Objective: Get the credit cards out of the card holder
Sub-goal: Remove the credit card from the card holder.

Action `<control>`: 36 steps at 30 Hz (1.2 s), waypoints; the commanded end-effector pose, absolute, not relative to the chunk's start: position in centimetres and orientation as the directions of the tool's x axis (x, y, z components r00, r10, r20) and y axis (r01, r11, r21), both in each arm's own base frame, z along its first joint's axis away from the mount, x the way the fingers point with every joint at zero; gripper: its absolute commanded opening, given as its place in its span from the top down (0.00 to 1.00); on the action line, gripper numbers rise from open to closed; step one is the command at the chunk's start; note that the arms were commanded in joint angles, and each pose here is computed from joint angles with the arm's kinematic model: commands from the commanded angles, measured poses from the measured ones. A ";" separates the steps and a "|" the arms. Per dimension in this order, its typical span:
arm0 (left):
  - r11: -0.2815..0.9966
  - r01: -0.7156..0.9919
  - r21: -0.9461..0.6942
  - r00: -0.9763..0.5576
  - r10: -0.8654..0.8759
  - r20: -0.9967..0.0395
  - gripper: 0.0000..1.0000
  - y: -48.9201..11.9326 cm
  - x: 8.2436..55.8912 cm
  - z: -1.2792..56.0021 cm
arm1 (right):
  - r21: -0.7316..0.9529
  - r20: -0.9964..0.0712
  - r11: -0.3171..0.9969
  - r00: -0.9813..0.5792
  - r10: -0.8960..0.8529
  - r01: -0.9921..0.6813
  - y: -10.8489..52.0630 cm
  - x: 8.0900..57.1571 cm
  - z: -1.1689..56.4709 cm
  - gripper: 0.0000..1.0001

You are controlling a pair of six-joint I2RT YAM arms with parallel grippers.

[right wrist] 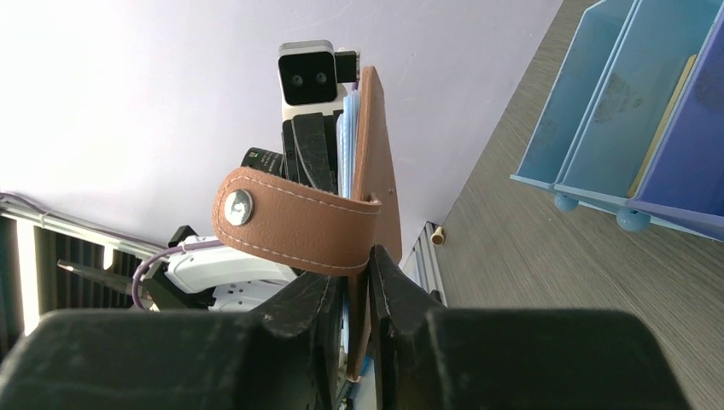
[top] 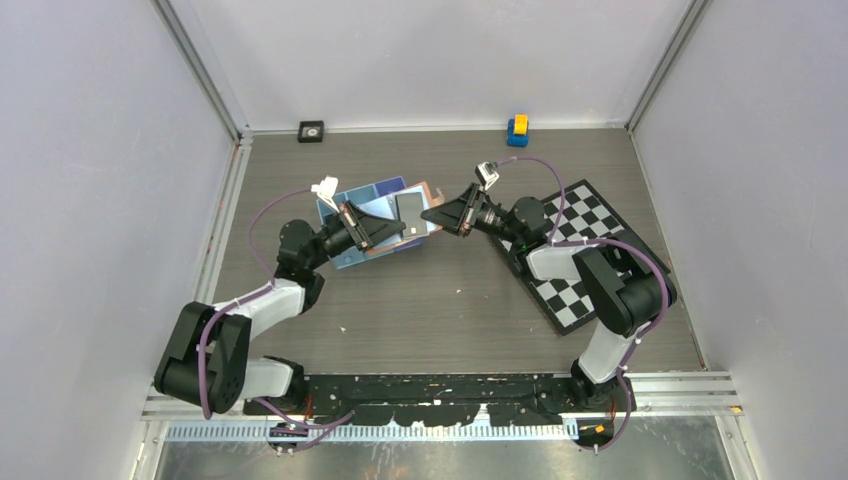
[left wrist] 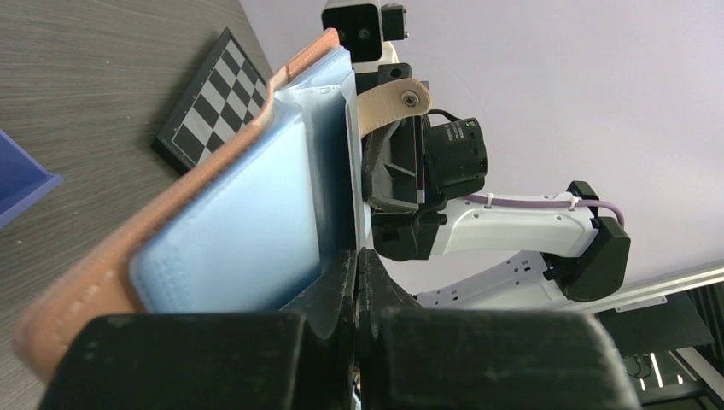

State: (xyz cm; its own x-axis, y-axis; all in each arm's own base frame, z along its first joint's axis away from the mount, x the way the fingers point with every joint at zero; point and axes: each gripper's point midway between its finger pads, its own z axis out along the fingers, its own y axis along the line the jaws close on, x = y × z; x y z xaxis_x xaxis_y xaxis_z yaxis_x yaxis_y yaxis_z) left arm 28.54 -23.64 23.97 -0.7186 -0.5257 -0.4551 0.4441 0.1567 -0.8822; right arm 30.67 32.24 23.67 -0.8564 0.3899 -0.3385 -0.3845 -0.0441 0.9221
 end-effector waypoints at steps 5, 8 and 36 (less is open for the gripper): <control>0.175 0.462 -0.869 -0.687 -0.549 -0.476 1.00 -22.6 28.8 24.2 | 0.903 -0.356 -0.060 -0.821 0.447 -0.425 31.2 31.5 24.8 0.92; 0.192 0.458 -0.868 -0.682 -0.551 -0.481 1.00 -22.5 28.9 24.2 | 0.902 -0.357 -0.063 -0.822 0.444 -0.426 31.2 31.4 24.8 1.00; 0.177 0.436 -0.882 -0.709 -0.536 -0.458 1.00 -22.6 29.2 23.6 | 0.893 -0.385 -0.065 -0.830 0.403 -0.445 32.2 30.4 25.2 0.70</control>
